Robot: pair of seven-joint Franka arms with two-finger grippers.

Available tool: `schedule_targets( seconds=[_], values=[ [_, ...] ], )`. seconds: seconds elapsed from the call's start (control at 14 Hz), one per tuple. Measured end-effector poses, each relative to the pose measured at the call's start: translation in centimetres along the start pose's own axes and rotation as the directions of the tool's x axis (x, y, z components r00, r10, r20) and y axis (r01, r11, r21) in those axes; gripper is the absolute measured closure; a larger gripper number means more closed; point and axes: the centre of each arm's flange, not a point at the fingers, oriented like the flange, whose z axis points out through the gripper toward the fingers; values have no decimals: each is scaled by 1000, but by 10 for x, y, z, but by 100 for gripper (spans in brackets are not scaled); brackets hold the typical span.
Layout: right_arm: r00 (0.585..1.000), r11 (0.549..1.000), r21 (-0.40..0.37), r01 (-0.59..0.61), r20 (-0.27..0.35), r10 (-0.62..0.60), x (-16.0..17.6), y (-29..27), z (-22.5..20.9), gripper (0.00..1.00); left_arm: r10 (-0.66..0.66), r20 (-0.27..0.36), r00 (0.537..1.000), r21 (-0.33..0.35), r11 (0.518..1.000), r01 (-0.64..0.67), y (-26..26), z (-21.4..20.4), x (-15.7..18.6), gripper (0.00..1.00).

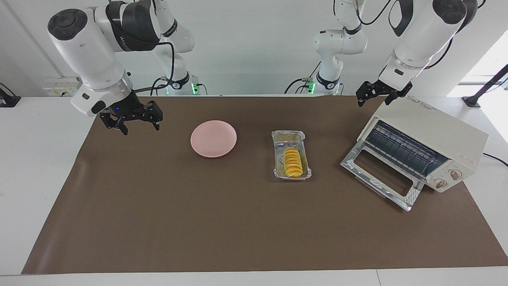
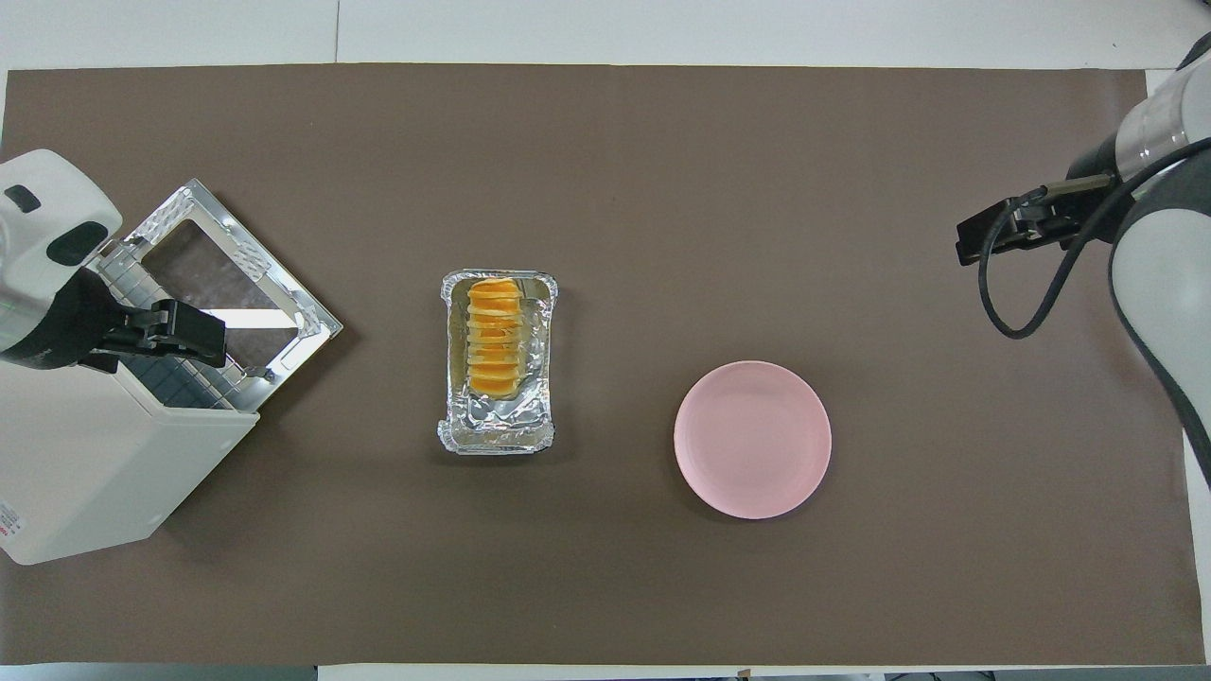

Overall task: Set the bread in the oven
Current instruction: 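Reach the left gripper over and grasp the foil tray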

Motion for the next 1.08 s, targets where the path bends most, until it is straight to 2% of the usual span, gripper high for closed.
schedule_targets(
  seconds=[0.22,0.5,0.65,0.86,1.08],
  values=[
    [1000,1000,-7,1,4,-1,-19,-3,-5,0,80,-52,995,2,997,-80,44,-4,-3,0],
    [1000,1000,-16,1,17,0,-35,-5,-2,0,146,-119,982,-48,987,-152,112,13,3,0],
    [1000,1000,-17,-1,23,1,-37,-5,3,0,137,-121,983,-55,988,-144,152,47,21,0],
    [1000,1000,-21,-2,17,3,-47,-6,-5,0,106,-114,988,-51,992,-112,220,129,54,0],
    [1000,1000,-26,-16,14,16,-66,-6,-22,0,124,-72,990,-36,991,-127,252,171,59,0]
  ],
)
